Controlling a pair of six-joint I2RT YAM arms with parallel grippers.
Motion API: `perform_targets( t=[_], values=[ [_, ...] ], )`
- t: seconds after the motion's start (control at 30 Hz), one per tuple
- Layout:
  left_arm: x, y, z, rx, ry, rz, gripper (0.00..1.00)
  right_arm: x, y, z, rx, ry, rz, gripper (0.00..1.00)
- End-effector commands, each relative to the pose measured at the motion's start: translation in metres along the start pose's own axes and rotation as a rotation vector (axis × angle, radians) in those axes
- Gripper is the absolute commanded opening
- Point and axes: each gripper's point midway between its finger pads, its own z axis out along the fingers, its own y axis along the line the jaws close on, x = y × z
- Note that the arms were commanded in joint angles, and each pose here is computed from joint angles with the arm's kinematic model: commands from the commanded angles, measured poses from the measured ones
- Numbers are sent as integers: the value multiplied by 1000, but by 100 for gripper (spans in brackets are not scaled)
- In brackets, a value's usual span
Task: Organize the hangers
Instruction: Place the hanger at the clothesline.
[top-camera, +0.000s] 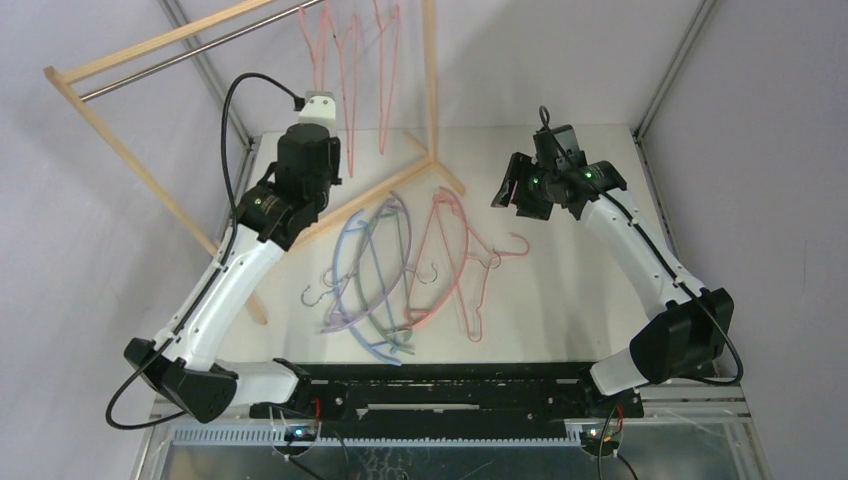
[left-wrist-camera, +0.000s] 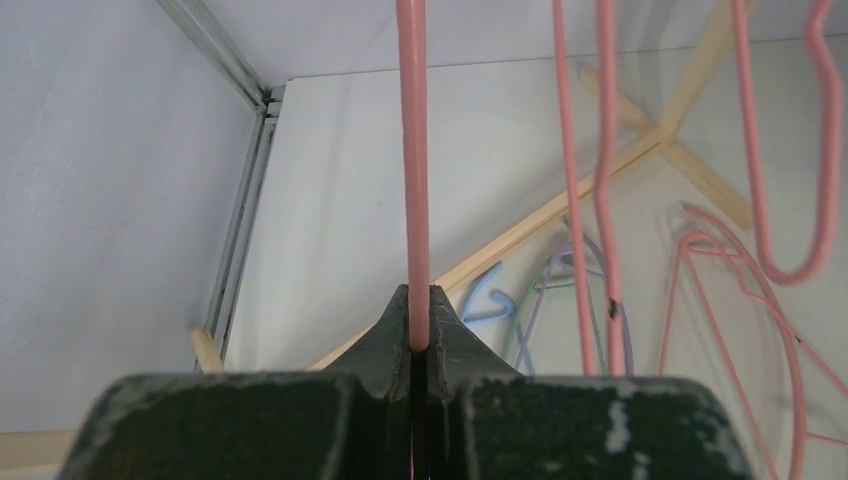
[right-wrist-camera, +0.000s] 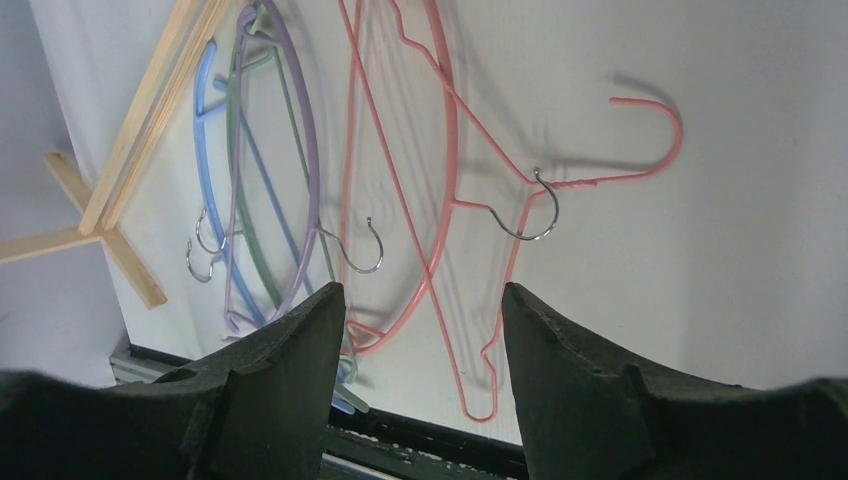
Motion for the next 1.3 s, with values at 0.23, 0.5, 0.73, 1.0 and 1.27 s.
perform_targets(
  t=[0.23,0.5,0.73,1.0,1.27],
  values=[
    [-44,22,13,-13,-98,-63,0,-9,8,-7,-42,-28,-17,66],
    [-30,4,33,39,-45,-50,0,-10,8,-8,-40,-27,-22,66],
    [-26,-12,51,84,-7,-37,0,-9,6,-9,-34,-22,-20,66],
    [-36,-33,62,171,21,0,11,-1,-2,-7,-14,-5,-20,66],
    [-26,-27,60,138,22,-18,86,4,-10,-7,5,3,-22,68]
  ],
)
